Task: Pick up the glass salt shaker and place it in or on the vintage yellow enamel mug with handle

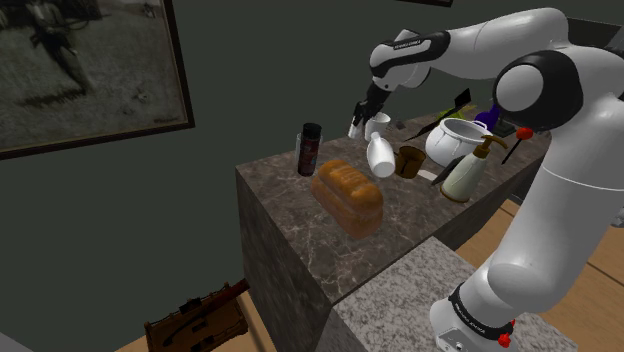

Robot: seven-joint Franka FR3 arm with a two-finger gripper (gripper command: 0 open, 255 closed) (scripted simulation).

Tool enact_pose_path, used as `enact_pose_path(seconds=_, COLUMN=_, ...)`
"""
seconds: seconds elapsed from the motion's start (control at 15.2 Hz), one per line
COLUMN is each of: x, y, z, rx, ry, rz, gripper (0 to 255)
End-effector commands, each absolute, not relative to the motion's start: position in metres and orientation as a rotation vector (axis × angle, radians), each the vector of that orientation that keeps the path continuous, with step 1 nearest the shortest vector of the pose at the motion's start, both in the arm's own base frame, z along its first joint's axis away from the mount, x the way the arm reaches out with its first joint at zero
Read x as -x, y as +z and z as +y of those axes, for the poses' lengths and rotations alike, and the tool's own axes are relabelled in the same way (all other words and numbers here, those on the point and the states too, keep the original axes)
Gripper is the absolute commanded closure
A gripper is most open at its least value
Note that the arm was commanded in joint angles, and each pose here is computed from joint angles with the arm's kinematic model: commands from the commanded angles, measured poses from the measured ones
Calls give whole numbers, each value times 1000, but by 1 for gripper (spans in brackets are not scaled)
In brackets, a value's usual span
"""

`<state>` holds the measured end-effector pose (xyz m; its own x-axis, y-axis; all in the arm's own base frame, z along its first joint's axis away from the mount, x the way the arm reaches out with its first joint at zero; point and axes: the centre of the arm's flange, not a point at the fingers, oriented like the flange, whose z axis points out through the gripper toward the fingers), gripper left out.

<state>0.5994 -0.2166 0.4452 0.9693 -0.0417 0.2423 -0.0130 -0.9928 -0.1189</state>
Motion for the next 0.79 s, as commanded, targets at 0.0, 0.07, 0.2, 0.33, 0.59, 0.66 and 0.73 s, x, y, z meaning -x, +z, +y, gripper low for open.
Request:
enact_pose_path(seconds=0.0, x=-600, y=456, z=-216, rx=3002, ry=-373, rz=42, gripper=255)
enact_pose_path(seconds=0.07, x=-600, y=461, z=-216, rx=3002, ry=-373, rz=42, gripper=255)
enact_pose_path(seconds=0.2, x=-600, y=471, z=-216, rx=3002, ry=-373, rz=42, gripper=255)
enact_pose_path(seconds=0.33, x=-600, y=482, z=-216, rx=3002, ry=-373, rz=42, gripper=255)
enact_pose_path(seconds=0.59, x=-600, y=503, z=-216, rx=3002, ry=-373, rz=42, gripper=255)
enact_pose_path(seconds=0.66, x=-600, y=506, z=-216, rx=3002, ry=-373, rz=42, gripper=255)
enact_pose_path(seconds=0.73, x=-589, y=507, z=-223, rx=3002, ry=-373, rz=42, gripper=255)
